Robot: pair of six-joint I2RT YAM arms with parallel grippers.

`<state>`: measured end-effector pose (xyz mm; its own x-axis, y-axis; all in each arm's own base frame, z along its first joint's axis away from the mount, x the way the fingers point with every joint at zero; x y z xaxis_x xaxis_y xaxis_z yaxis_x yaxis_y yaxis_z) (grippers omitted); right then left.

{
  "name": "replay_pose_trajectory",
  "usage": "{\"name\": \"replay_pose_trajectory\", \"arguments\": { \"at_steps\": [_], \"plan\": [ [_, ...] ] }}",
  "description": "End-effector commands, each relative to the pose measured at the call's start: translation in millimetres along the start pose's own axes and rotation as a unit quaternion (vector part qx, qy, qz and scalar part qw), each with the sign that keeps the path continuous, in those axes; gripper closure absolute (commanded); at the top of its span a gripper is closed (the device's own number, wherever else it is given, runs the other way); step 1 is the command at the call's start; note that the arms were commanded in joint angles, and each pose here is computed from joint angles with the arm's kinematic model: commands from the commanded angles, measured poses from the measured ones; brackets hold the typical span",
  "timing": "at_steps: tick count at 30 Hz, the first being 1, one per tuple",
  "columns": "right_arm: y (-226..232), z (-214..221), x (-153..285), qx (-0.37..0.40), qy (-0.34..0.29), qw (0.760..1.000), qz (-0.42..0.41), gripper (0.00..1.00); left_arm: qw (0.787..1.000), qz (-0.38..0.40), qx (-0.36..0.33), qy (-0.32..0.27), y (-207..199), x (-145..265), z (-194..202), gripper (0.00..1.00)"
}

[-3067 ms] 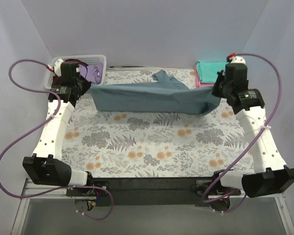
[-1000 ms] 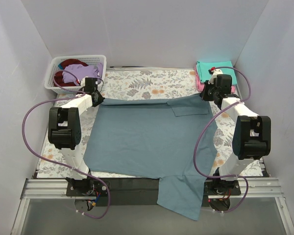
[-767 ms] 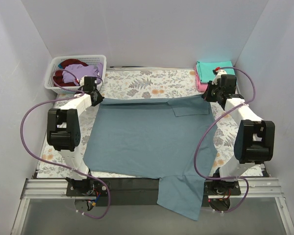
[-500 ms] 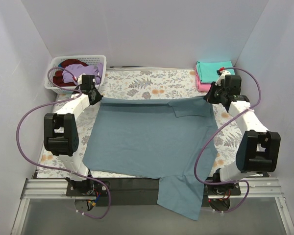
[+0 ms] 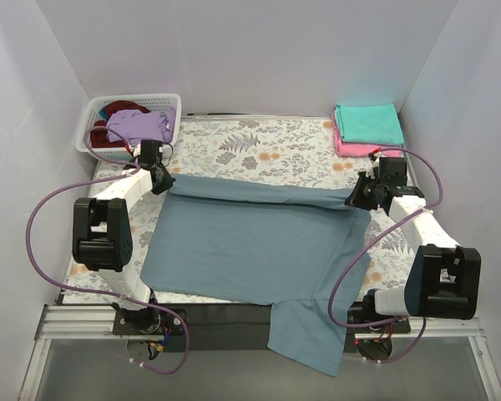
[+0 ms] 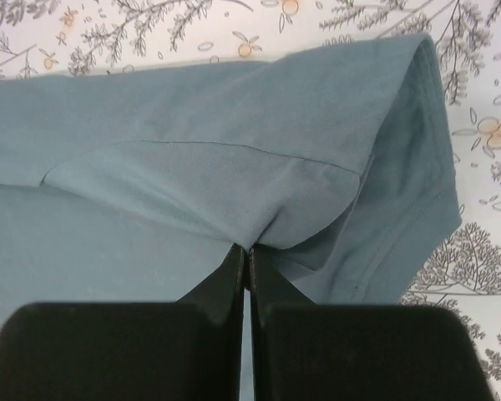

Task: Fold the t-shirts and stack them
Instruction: Fold the tshirt

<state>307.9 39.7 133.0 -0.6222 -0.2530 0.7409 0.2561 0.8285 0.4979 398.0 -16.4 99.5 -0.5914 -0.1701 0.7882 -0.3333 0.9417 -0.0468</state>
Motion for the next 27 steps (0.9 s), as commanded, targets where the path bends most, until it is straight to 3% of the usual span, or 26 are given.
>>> {"name": "replay_pose_trajectory", "arguments": {
  "at_steps": [1,8,21,27],
  "plan": [
    [-2,4,10,-0.008,-0.012,1.000,-0.001,0.99,1.000,-0.017,0.000,-0.003,12,7,5,1.00],
    [-9,22,11,-0.016,0.003,1.000,-0.002,0.99,1.000,-0.023,-0.004,-0.001,14,8,7,1.00],
    [-1,14,24,-0.009,-0.017,1.000,-0.013,0.99,1.000,-0.028,-0.002,-0.008,19,19,6,1.00],
    [12,-6,20,-0.014,-0.021,0.999,-0.023,0.99,0.999,-0.009,0.015,-0.029,8,22,-16,1.00]
  ]
}}
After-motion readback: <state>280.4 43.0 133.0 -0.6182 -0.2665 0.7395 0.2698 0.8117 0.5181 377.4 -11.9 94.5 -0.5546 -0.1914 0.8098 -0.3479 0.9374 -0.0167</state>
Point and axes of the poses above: each gripper's point midway between its finger pads, its own x axis back along the fingers, its own y axis along the line the jaws close on, z = x × y, the point moved 4 cm from there along x, back along the fingers, and after that the axes turned 15 degrees about -x, right-handed, at the moved point
